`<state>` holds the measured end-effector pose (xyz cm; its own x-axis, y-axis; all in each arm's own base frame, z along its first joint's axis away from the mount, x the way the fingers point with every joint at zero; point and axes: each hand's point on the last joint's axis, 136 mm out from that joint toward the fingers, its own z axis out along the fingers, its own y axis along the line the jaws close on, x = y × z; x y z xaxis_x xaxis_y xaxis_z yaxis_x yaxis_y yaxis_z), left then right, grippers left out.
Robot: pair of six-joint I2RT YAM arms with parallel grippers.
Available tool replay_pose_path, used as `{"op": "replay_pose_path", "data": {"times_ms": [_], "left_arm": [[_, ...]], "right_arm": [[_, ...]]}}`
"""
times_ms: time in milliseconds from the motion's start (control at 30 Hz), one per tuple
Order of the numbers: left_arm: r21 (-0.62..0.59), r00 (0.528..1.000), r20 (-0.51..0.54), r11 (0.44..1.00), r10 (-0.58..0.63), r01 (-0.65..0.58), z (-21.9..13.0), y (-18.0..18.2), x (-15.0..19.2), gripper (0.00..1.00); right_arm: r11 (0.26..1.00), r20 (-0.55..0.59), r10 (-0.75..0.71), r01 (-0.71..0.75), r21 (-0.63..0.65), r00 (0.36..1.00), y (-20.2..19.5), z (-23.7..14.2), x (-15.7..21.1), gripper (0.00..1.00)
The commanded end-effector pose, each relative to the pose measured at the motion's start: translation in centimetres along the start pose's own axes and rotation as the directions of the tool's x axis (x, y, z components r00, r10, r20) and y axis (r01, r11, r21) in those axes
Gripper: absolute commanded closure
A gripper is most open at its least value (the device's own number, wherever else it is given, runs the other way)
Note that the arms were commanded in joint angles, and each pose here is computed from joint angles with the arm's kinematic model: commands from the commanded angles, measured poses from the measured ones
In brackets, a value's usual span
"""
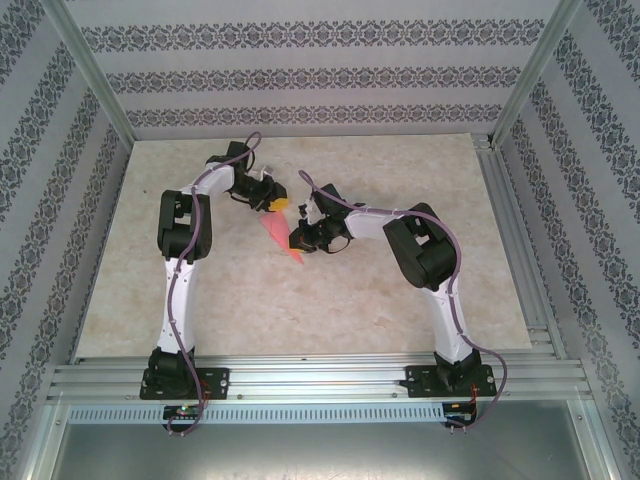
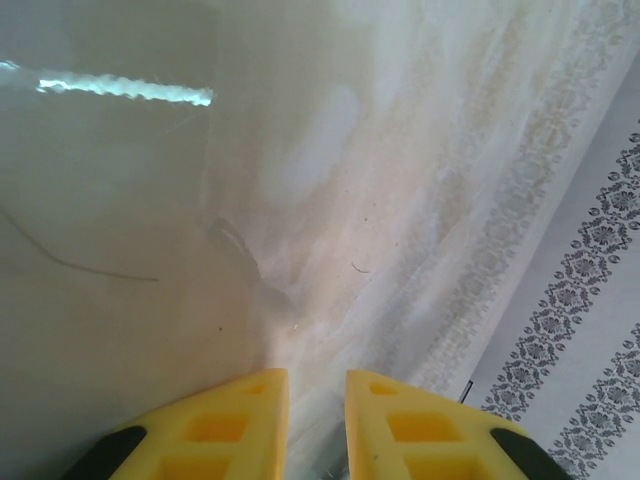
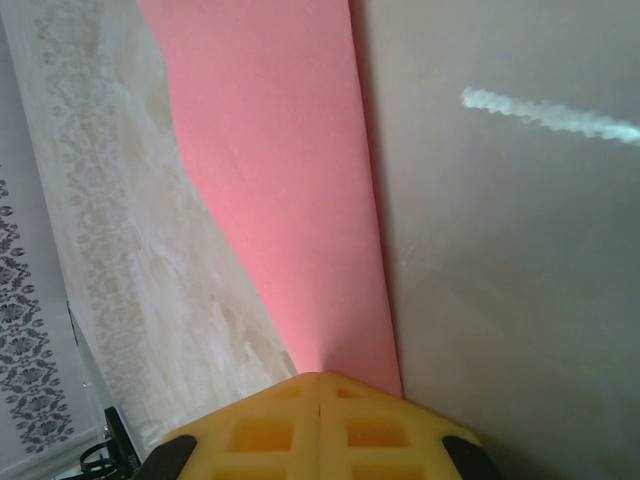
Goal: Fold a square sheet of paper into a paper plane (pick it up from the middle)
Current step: Fold the wing for the fifth time at the center of the table, then move the paper plane to the center of the table.
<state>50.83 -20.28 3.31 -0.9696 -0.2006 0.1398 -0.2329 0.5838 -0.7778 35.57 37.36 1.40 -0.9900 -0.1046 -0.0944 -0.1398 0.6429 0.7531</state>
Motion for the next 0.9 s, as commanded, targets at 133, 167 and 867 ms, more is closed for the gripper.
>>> {"op": "replay_pose_path", "data": {"times_ms": [133, 167, 867], "left_arm": [[-0.039, 0.982, 0.18, 0.998, 0.055, -0.048, -3.8, 1.5, -5.4, 0.73], [-0.049, 0.978, 0.196, 0.997, 0.076, -0.068, -4.6, 0.6, -5.7, 0.71], [-0.134, 0.843, 0.537, 0.983, -0.032, 0.122, -19.7, 0.8, 3.5, 0.64]], "right_arm": [[0.978, -0.088, 0.116, -0.099, 0.185, 0.989, -5.7, 1.1, 3.5, 1.0], [0.979, -0.08, 0.108, -0.092, 0.182, 0.991, -5.3, 0.9, 3.2, 1.0], [0.785, 0.017, -0.465, 0.403, 0.471, 0.885, 7.1, -6.6, -1.6, 0.64]]}}
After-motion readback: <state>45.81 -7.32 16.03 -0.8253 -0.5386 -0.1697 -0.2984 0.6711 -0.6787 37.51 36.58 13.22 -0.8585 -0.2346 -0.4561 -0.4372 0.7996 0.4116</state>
